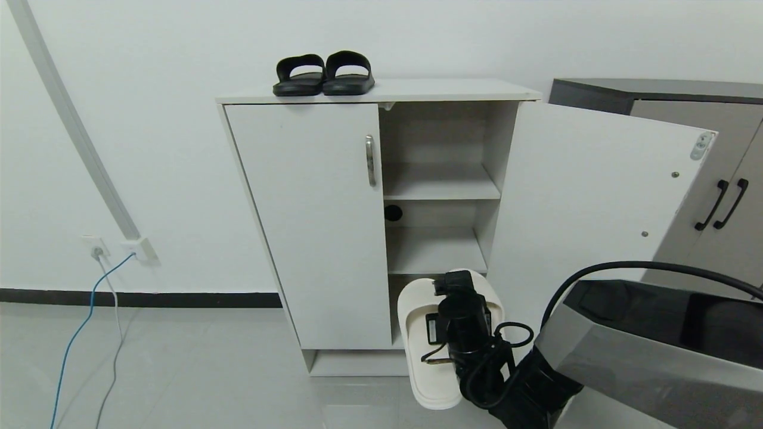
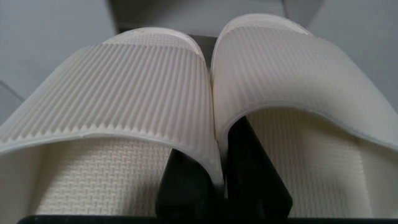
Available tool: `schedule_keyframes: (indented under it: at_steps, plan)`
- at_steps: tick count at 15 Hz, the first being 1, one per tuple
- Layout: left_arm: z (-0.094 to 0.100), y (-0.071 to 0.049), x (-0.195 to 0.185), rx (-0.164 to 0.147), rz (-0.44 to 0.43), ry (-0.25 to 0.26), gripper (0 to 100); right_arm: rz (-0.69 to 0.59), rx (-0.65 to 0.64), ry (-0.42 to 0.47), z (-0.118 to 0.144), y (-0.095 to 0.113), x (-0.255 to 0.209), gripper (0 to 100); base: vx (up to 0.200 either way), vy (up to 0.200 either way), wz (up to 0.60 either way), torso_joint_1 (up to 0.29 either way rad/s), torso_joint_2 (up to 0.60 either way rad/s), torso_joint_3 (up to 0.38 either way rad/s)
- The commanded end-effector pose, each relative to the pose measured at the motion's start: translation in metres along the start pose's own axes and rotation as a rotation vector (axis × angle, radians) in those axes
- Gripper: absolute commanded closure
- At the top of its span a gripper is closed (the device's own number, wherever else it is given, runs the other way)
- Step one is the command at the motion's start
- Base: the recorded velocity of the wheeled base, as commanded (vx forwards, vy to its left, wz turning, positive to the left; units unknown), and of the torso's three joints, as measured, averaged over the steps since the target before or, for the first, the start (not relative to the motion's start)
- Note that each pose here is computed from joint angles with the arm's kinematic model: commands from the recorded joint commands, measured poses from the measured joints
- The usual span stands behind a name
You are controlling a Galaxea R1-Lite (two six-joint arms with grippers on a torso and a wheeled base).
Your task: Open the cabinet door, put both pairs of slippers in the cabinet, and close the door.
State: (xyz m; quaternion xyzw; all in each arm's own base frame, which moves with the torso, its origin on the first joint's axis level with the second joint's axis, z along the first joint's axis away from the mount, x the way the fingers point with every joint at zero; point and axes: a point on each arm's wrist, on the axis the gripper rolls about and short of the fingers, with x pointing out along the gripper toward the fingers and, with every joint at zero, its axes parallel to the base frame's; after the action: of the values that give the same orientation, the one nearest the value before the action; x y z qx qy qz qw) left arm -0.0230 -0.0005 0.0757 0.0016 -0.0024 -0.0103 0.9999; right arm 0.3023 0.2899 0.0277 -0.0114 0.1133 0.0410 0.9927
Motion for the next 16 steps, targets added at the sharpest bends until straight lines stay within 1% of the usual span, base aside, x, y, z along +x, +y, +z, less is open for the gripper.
schedule_keyframes:
  at_steps: [1, 9, 16]
  plan:
    - [0.0001, 0.0, 0.0001, 0.0, -0.001, 0.002, 100, -0.004, -0.002, 0.003, -0.0024, 0.0001, 0.0024, 100, 0.0, 0.0, 0.0, 0.0, 0.0, 0.0]
    - [0.0001, 0.0, 0.0001, 0.001, -0.001, 0.002, 100, -0.015, -0.001, 0.006, -0.0054, -0.0017, 0.0072, 100, 0.0, 0.0, 0.0, 0.0, 0.0, 0.0]
    - [0.0001, 0.0, 0.0001, 0.001, -0.001, 0.002, 100, -0.019, -0.003, 0.008, -0.0081, -0.0013, 0.0093, 100, 0.0, 0.0, 0.0, 0.0, 0.0, -0.169]
